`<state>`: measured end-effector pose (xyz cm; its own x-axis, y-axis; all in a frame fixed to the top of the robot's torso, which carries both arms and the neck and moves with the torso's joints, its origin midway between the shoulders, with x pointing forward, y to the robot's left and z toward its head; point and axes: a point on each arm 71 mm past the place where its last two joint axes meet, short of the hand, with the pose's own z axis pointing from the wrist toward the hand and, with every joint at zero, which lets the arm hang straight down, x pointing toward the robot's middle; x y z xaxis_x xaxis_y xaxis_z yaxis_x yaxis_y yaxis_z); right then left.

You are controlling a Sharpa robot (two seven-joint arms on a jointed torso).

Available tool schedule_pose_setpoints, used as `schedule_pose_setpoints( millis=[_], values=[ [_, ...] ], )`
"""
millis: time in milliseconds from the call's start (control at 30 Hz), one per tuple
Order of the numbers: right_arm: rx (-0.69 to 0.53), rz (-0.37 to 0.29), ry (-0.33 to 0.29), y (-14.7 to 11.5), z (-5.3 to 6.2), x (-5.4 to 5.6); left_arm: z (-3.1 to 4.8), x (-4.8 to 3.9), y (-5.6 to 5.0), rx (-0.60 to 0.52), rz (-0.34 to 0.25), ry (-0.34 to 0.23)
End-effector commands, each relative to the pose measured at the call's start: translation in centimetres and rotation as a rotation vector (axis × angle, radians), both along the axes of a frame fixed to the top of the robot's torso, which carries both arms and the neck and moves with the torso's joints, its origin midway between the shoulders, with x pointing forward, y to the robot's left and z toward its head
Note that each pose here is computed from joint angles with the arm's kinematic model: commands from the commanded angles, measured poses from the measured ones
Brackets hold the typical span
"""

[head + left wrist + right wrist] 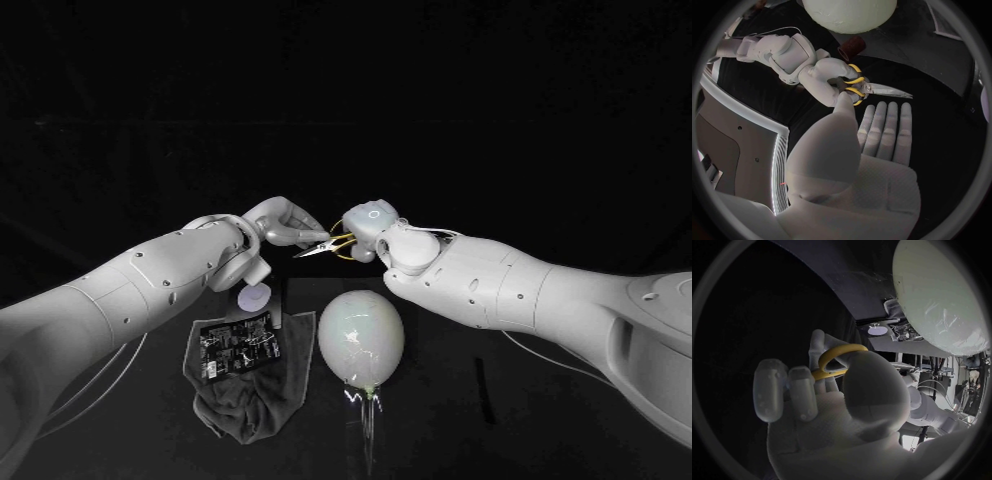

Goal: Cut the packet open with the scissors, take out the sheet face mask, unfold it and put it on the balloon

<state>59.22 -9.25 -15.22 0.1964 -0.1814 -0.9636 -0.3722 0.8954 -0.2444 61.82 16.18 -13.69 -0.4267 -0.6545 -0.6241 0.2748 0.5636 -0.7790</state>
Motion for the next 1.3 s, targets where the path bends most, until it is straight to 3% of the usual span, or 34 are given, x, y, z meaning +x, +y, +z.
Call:
schedule_pose_setpoints(
  millis=[33, 533, 1300],
  values=[
    [0.019, 0.042, -0.049, 0.6, 0.4, -0.3, 0.01, -0.07, -0.5, -0.005, -0.009, 0.029],
    [0.006, 0.039, -0.030, 1.1, 0.3, -0.4, -0.26, -0.33, -1.5, 0.000, -0.053, 0.073],
    [0.036, 0.053, -0.064, 1.2, 0.6, -0.5, -0.89, -0.66, -1.6, -0.003, -0.084, 0.185]
  ],
)
